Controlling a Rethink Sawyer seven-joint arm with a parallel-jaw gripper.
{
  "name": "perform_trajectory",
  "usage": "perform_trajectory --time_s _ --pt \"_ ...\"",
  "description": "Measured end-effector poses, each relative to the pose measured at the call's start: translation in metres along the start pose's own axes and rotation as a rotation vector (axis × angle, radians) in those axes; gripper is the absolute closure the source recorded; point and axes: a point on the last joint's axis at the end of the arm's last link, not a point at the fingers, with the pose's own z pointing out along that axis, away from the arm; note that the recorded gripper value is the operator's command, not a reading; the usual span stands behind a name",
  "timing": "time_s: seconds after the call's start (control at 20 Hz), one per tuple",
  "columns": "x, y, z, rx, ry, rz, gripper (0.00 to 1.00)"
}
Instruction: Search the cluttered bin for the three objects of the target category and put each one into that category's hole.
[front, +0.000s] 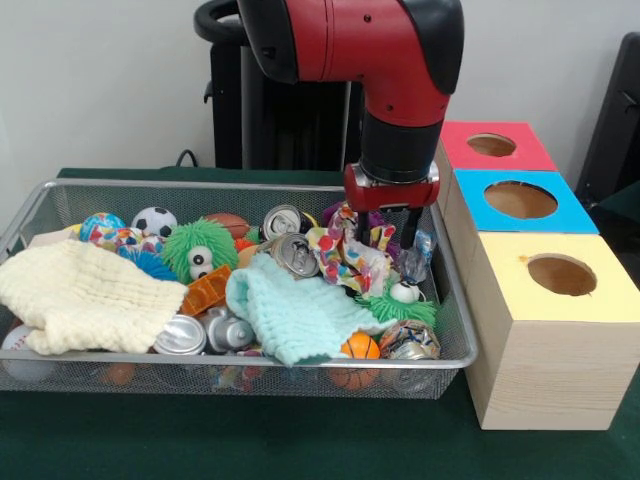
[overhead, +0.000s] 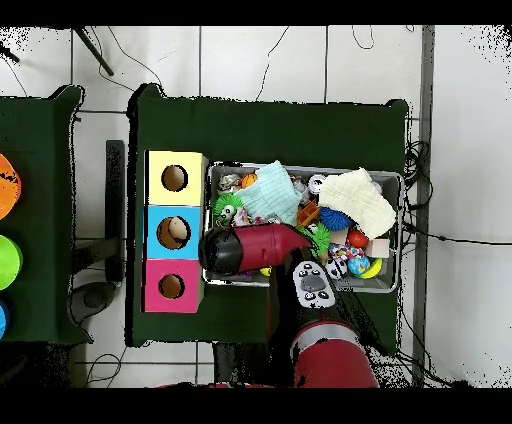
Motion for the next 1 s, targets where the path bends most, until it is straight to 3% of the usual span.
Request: perform_trajectory --time_s 1.0 --pt "0.012 -0.007 0.002 -0.008 -0.013 0.018 0.00"
